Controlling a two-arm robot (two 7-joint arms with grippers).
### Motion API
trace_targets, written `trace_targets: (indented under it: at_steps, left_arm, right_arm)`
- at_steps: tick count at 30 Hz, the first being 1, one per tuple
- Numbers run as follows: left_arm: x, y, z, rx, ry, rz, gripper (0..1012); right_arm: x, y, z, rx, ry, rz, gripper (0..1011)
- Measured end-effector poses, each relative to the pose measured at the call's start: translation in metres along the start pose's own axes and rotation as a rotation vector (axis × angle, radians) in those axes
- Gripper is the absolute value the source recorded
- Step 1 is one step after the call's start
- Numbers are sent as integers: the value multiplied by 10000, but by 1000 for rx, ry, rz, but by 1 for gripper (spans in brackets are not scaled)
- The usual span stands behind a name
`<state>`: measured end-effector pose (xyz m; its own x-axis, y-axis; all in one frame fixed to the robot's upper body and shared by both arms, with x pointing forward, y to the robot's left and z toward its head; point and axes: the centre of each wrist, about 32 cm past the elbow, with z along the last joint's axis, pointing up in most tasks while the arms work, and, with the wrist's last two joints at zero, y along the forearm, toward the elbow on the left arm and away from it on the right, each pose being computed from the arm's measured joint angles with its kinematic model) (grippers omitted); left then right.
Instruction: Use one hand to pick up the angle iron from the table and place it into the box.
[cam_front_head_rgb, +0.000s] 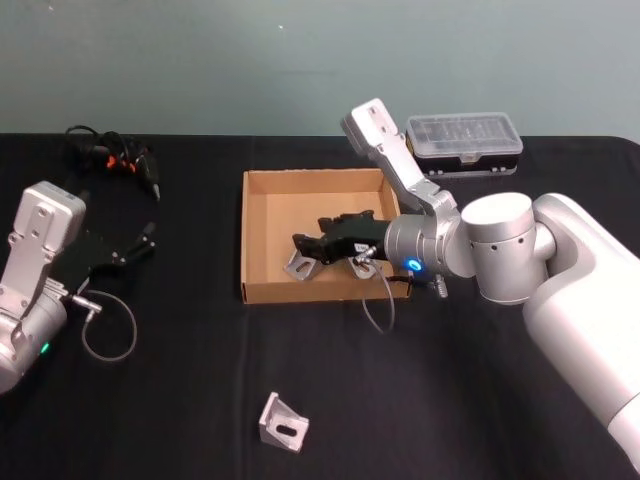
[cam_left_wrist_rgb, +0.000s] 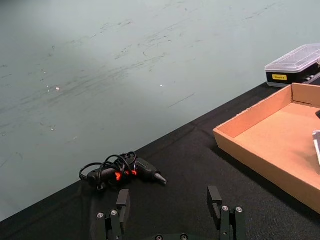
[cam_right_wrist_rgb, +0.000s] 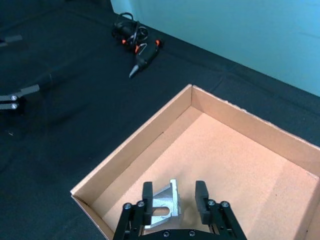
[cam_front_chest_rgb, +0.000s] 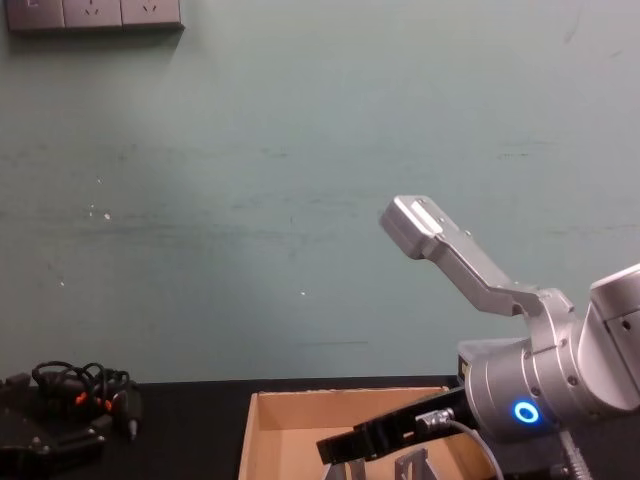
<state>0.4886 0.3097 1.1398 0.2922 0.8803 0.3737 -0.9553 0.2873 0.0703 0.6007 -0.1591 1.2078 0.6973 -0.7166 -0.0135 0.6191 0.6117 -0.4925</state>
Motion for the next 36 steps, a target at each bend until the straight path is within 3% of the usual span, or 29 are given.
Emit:
trace_targets:
  at_steps: [3,11,17,26,36]
  left_arm:
    - [0,0,0,0,0,0,1011]
    - [0,0,0,0,0,0,1011]
    - [0,0,0,0,0,0,1011]
    - [0,0,0,0,0,0,1011]
    - [0,0,0,0,0,0,1011]
  right_arm:
    - [-3,-35,20,15,-3,-2,611]
    - [-8,-168,63,64,-22,-15,818]
    - [-29,-457,-46,158,-71,-20,1000]
    - [-92,-970,-308,257,-88,8,1002]
    - [-232,-1278,-541,292,-101,82,1002]
